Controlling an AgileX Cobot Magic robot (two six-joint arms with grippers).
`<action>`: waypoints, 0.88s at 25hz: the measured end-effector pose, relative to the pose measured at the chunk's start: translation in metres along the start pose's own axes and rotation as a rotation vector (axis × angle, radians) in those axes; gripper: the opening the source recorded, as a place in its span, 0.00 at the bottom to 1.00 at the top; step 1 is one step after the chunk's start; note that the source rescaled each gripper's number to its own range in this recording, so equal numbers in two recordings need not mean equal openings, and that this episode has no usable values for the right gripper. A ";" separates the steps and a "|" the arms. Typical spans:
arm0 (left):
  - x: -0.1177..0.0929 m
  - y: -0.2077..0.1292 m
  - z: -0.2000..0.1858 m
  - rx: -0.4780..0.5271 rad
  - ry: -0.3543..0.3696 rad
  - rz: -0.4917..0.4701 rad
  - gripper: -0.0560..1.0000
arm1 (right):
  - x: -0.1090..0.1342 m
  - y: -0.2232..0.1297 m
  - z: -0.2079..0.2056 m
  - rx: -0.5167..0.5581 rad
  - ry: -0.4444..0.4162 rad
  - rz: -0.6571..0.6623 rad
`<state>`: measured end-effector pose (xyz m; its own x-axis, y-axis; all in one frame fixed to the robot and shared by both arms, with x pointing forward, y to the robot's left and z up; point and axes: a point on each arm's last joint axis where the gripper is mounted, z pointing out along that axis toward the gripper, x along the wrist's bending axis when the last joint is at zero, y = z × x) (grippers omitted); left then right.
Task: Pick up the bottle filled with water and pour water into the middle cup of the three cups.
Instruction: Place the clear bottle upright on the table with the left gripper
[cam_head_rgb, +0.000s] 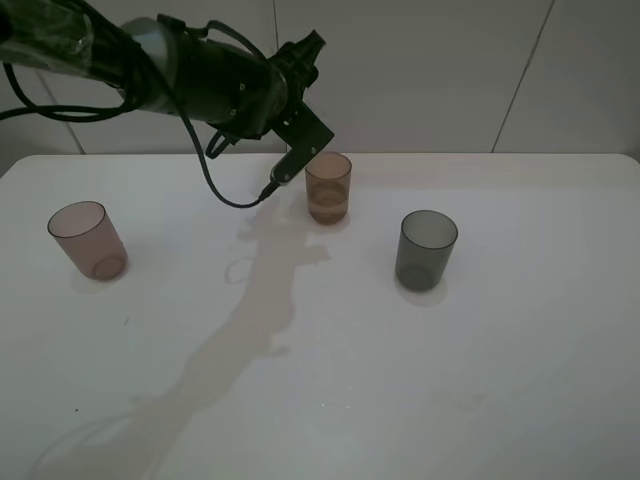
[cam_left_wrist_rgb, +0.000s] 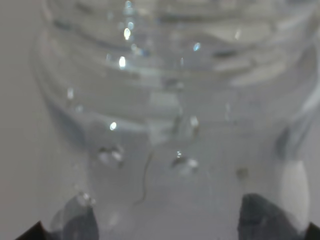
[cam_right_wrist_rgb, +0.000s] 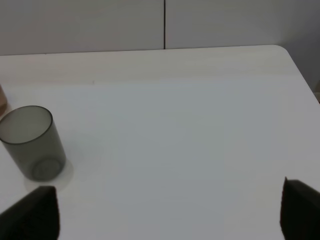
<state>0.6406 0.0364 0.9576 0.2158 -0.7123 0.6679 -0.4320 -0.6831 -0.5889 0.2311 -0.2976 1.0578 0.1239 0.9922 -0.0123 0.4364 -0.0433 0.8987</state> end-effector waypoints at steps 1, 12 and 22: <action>0.001 -0.001 -0.001 0.001 0.002 -0.004 0.07 | 0.000 0.000 0.000 0.000 0.000 0.000; 0.018 -0.014 -0.029 -0.125 -0.065 -0.761 0.07 | 0.000 0.000 0.000 0.000 0.000 0.000; -0.039 -0.025 -0.050 -0.297 -0.208 -1.410 0.07 | 0.000 0.000 0.000 0.000 0.000 0.000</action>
<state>0.5991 0.0889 0.9694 0.7143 0.4805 0.5088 0.0856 -0.7816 0.6179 0.2311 -0.2976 1.0578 0.1239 0.9922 -0.0123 0.4364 -0.0433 0.8987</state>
